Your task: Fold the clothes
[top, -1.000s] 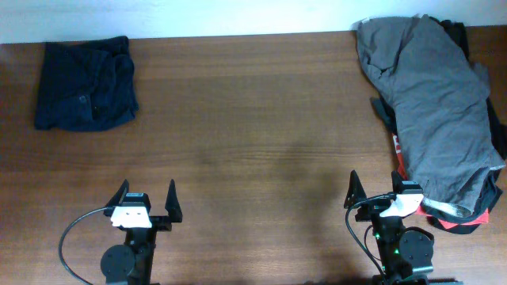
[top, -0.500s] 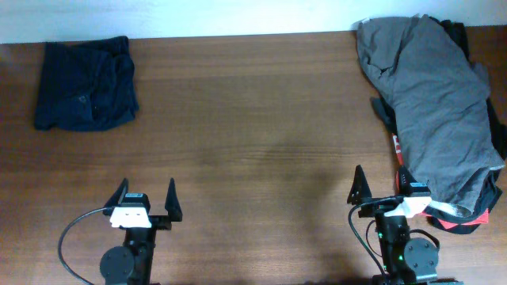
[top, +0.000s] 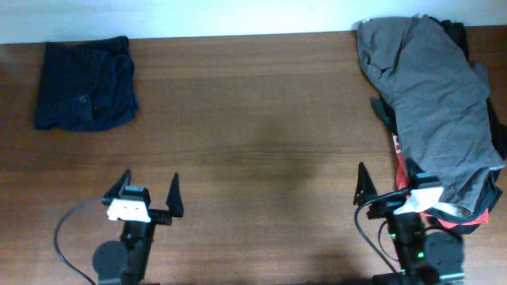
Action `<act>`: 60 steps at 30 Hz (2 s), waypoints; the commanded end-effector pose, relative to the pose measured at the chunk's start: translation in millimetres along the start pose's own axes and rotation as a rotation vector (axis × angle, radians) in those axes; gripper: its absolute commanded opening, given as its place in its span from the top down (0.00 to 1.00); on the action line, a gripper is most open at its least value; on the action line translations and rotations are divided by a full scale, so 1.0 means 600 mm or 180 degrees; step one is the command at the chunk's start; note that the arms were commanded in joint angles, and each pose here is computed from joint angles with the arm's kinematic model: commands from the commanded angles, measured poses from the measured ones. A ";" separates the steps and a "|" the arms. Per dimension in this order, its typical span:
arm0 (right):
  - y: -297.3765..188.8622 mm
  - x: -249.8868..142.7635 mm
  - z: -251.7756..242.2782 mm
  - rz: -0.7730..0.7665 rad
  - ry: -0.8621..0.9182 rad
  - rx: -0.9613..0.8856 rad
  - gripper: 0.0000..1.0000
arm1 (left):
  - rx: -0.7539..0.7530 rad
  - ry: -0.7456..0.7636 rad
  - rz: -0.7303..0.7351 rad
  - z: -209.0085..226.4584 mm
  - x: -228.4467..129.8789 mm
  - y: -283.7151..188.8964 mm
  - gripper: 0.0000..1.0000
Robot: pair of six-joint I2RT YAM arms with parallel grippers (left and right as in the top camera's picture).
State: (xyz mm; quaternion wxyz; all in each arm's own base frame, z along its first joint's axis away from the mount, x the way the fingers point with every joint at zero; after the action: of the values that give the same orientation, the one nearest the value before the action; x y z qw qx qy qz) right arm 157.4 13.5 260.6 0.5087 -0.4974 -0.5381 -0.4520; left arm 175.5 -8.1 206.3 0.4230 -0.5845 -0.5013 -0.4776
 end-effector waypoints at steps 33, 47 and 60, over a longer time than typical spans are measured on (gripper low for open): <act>0.313 0.127 -0.151 0.2722 0.0773 -0.0618 0.01 | -0.1076 -0.0003 0.2375 -0.079 0.097 0.378 0.01; 0.160 -0.113 -0.406 0.3582 0.2958 -0.2469 0.09 | -0.1117 0.0009 0.2404 -0.086 0.083 0.387 0.01; 0.126 -0.197 -0.416 0.3768 0.2853 -0.2552 0.17 | -0.1219 0.0025 0.2543 -0.109 0.054 0.394 0.01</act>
State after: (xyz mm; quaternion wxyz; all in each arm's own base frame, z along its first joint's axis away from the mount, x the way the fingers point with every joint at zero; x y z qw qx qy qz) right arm 259.1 -233.4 158.6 0.6204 -0.6031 0.2675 -0.4241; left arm 398.2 -95.3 240.4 0.4678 -0.8006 -0.1397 -0.3474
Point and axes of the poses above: each gripper's point midway between its finger pads, its own y axis out along the fingers, its own z axis along the line the jaws close on, x = y × z, the point moved 8 cm from there along -y, back along the fingers, and after that the axes turned 9 degrees about -y, right-handed, at the moved point
